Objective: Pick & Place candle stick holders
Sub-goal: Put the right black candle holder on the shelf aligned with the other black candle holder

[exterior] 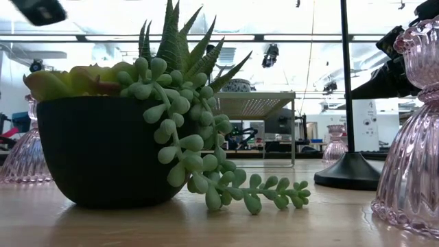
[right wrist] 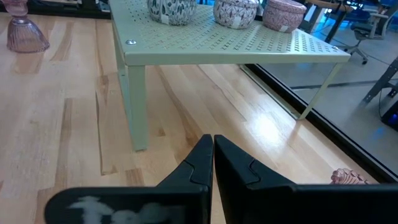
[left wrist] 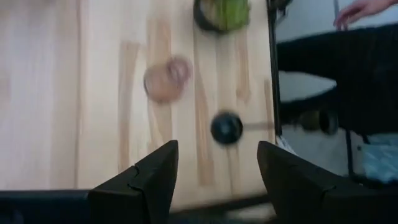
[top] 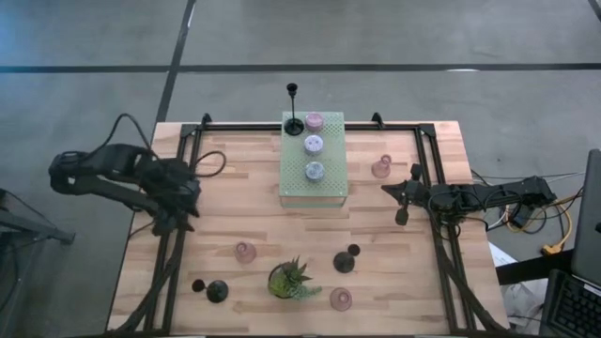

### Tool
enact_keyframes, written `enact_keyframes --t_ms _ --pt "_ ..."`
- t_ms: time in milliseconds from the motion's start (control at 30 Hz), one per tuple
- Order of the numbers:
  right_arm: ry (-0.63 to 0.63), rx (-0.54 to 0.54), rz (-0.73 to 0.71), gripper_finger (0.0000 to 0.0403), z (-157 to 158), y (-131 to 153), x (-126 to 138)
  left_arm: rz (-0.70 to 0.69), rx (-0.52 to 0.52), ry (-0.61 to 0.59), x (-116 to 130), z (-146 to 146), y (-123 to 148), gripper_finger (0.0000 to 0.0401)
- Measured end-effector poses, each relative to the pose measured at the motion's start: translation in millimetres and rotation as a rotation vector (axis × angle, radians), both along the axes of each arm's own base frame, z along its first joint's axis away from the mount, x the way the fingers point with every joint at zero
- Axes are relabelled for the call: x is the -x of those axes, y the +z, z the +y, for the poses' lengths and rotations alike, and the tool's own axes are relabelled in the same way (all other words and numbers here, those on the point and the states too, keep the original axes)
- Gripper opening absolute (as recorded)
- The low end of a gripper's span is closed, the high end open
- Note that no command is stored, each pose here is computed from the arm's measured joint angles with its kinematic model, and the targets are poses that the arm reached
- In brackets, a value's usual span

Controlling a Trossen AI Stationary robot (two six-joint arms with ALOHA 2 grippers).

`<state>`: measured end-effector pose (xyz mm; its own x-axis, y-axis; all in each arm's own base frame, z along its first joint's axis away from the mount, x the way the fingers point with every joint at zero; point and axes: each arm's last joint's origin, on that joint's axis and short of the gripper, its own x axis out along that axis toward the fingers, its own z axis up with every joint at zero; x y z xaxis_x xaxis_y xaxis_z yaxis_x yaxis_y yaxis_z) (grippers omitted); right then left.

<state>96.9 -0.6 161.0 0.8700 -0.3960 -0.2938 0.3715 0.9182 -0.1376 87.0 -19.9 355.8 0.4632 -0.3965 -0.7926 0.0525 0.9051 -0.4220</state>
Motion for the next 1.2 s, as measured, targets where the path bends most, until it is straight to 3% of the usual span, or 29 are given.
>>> enact_keyframes --t_ms 300,600,867,1067,1200 --pt "0.0 0.0 0.0 0.0008 0 0 0 0.057 0.035 -0.051 10 -7 -5 0.0186" --pt "0.0 0.0 0.0 0.0008 0 0 0 0.269 0.143 -0.193 9 -23 -59 0.0185" --pt "0.0 0.0 0.0 0.0008 0 0 0 0.21 0.169 -0.214 -8 -34 -83 0.0184" --pt "0.0 0.0 0.0 0.0008 0 0 0 0.139 0.066 -0.213 -9 -31 -82 0.0184" --pt "0.0 0.0 0.0 0.0008 0 0 0 0.031 -0.091 -0.175 -13 -28 -76 0.0184"
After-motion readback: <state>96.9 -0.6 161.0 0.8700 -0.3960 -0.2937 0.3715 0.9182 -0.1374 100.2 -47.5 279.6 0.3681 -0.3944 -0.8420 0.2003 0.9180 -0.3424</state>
